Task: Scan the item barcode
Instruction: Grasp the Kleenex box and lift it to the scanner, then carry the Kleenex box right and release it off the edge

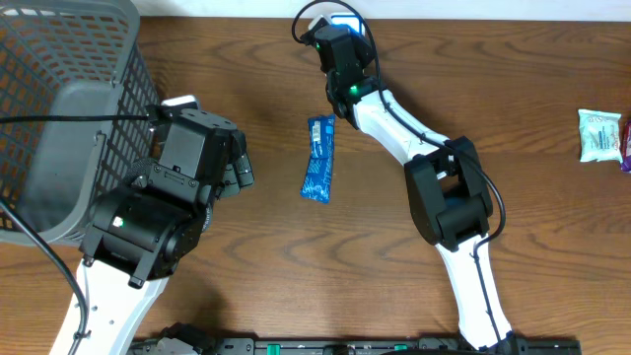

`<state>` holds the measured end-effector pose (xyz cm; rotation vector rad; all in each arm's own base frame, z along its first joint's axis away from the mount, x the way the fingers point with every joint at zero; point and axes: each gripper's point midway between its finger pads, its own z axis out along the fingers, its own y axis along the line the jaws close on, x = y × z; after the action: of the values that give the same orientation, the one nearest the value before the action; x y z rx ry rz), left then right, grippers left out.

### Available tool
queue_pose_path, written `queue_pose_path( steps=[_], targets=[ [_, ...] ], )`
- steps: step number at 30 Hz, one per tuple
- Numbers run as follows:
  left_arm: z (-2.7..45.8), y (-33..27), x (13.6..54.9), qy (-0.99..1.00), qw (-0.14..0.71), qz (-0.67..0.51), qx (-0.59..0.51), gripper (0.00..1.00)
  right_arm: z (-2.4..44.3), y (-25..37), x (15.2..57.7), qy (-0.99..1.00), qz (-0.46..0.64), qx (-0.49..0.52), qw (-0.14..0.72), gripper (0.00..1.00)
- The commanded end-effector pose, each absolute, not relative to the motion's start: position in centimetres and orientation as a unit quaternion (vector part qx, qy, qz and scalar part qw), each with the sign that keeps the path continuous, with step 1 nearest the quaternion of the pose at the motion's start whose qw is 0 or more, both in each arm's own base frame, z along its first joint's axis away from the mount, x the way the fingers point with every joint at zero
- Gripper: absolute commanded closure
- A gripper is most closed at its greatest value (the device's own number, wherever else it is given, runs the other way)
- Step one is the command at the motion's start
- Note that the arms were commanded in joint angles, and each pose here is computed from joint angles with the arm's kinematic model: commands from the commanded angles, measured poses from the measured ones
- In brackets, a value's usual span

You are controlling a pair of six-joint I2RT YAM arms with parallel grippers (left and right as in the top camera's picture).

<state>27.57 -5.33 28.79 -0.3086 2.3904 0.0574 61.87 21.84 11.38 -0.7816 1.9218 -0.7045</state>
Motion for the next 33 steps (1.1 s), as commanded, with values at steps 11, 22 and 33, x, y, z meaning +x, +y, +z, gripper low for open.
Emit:
queue_pose_path(
  steps=[11,22,33],
  targets=[
    [29.0,-5.0,27.6,0.925,0.36,0.029,-0.119,0.02,19.5,15.2,62.5,0.846,-0.253,-0.119,0.454,0.99],
    [29.0,-5.0,27.6,0.925,0.36,0.029,-0.119,0.02,15.5,-10.2,56.1,0.94,-0.162,0.172,0.247,0.99],
    [29.0,-5.0,27.6,0.925,0.36,0.029,-0.119,0.02,9.8,-25.3,46.5,0.934,-0.126,0.314,0.116,0.99]
  ],
)
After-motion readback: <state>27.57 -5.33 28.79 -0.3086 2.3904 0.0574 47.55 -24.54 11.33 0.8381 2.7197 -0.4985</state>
